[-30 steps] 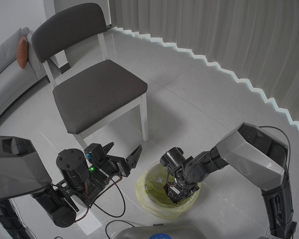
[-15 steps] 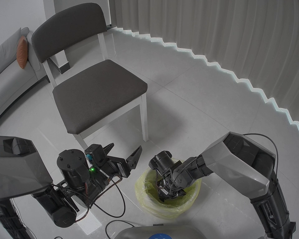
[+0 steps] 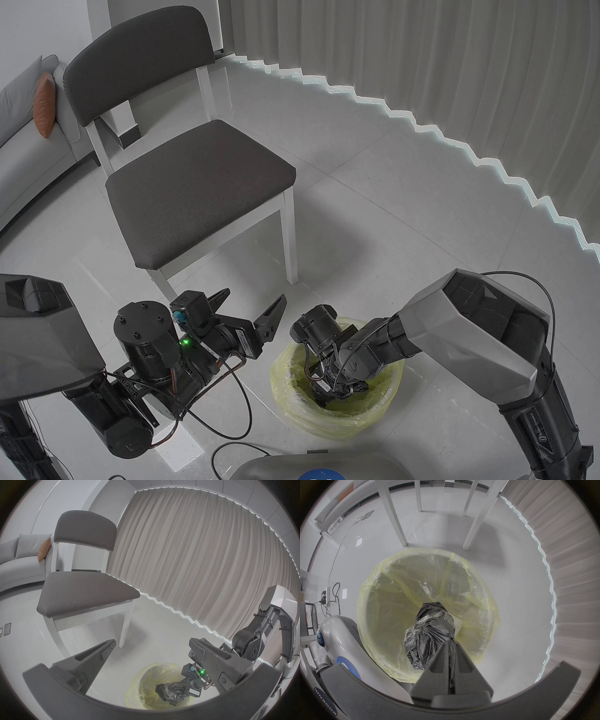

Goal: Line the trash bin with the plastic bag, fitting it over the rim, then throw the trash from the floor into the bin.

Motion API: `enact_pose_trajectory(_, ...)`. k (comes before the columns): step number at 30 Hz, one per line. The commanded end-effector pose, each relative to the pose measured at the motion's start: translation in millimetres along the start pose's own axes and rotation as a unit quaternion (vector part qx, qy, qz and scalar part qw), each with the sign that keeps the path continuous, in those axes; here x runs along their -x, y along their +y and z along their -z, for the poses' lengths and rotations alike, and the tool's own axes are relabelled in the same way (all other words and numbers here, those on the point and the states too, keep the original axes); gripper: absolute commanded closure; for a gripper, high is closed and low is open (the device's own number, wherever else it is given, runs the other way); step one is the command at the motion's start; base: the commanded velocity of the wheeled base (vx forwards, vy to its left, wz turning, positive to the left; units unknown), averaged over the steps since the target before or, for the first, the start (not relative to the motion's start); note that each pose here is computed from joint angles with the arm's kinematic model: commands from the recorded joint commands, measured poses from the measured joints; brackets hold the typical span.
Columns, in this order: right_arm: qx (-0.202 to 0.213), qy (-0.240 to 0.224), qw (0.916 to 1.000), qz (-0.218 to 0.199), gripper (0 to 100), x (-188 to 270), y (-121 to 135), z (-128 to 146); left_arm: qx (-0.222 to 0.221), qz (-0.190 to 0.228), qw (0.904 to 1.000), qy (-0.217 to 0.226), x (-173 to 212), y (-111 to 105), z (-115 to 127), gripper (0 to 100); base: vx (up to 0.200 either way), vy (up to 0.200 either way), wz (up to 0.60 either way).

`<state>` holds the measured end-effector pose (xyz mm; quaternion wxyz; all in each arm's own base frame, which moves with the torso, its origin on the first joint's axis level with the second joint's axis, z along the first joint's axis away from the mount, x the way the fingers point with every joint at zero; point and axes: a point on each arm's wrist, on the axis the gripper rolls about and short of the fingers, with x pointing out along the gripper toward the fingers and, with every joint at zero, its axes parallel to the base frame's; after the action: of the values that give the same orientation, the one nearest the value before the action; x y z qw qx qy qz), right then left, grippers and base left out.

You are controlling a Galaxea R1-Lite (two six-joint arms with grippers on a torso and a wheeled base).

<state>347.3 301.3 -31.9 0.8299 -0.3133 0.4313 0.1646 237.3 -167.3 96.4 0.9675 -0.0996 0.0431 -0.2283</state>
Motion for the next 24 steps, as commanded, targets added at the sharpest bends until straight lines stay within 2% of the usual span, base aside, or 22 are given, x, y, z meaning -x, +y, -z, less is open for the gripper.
enact_pose_trajectory(1,-0.004,0.002,1.0,0.002,100,-11,-2,0,0.001,-0.002,1.0,-0.003,-1,1,1,0,0.0,0.0,0.0)
enact_pose_trajectory(11,0.001,-0.006,0.9999,0.009,100,-23,-9,-6,0.001,-0.01,1.0,-0.001,-3,6,2,0,0.0,0.0,0.0)
enact_pose_trajectory(23,0.01,-0.003,0.9999,0.008,100,-30,-6,-7,0.001,-0.013,0.9999,0.0,-5,8,3,0,0.0,0.0,0.0)
enact_pose_trajectory(24,0.01,-0.002,0.9999,0.008,0,-30,-6,-7,0.0,-0.013,0.9999,0.0,-5,8,3,0,0.0,0.0,0.0)
